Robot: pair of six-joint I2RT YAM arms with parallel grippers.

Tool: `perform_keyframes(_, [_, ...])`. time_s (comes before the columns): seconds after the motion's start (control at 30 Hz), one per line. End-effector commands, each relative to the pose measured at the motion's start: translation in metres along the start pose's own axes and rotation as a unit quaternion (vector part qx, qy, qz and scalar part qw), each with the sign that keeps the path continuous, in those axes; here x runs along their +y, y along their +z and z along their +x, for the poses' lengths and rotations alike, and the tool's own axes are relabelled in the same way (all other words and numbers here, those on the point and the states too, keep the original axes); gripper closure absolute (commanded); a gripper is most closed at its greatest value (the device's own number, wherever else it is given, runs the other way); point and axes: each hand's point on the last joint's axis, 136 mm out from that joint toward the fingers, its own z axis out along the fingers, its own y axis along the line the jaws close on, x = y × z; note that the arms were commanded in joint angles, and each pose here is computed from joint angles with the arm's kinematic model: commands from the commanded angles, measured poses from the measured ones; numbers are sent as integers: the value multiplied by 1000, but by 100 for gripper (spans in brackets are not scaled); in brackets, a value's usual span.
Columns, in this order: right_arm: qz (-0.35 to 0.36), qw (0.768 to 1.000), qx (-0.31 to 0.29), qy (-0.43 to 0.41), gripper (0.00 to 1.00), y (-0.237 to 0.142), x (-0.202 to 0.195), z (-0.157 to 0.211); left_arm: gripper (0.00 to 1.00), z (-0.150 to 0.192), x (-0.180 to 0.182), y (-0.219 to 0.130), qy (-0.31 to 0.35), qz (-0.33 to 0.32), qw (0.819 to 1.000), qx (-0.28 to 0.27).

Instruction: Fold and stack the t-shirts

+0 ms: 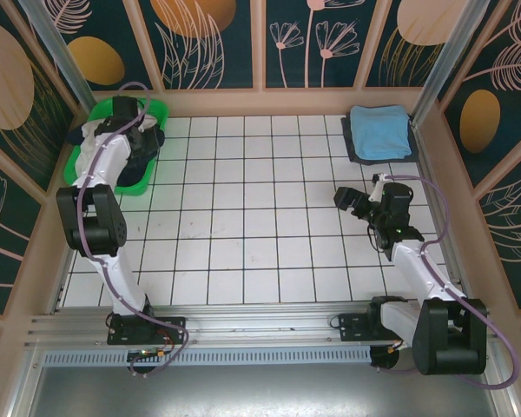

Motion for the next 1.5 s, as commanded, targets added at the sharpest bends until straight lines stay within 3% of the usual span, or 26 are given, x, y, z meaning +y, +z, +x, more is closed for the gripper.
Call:
perform_keyframes(0.0, [-3, 1000, -9, 1, 1, -2, -1, -1, 100, -64, -2, -50, 1, -13, 997, -75])
perform_keyframes(0.17, [-6, 1000, -11, 3, 1, -3, 0, -3, 100, -145, 2, -133, -18, -35, 983, -180])
perform_keyframes(0.3, [-6, 1000, -13, 2, 1, -5, 1, -3, 100, -197, 9, -230, -55, -25, 945, -322])
perform_keyframes(0.47, [-7, 1000, -15, 4, 1, -5, 0, -3, 100, -213, -15, -314, -56, 76, 888, -449])
perform_keyframes(0.53, [-11, 1000, -14, 6, 1, -5, 2, -3, 100, -216, -13, -335, -65, 80, 873, -477])
perform_keyframes(0.7, [-14, 1000, -12, 8, 1, -6, 2, 0, 100, -225, 9, -356, -99, 25, 863, -495])
perform_keyframes(0.77, [-11, 1000, -13, 6, 1, -7, 1, 1, 100, -227, 8, -366, -106, 36, 857, -503])
perform_keyframes(0.87, [-7, 1000, -16, 6, 1, -7, -2, 2, 100, -222, -14, -384, -109, 119, 848, -505])
perform_keyframes(0.97, [-14, 1000, -16, 9, 1, -6, 0, 0, 100, -208, -52, -405, -91, 245, 829, -495])
perform_keyframes(1.07, [-32, 999, -12, 8, 1, -7, 9, -4, 100, -189, -100, -434, -52, 356, 798, -484])
perform_keyframes(1.17, [-56, 998, -16, 0, 2, -12, 21, -9, 100, -159, -151, -479, 17, 465, 751, -468])
perform_keyframes(1.33, [-112, 993, -34, -24, 4, -26, 48, -15, 100, -102, -191, -534, 74, 540, 694, -470])
perform_keyframes(1.4, [-132, 990, -46, -32, 5, -34, 59, -20, 100, -94, -192, -530, 64, 551, 693, -460])
perform_keyframes(1.47, [-147, 987, -60, -36, 6, -41, 69, -28, 100, -92, -192, -504, 40, 544, 710, -445])
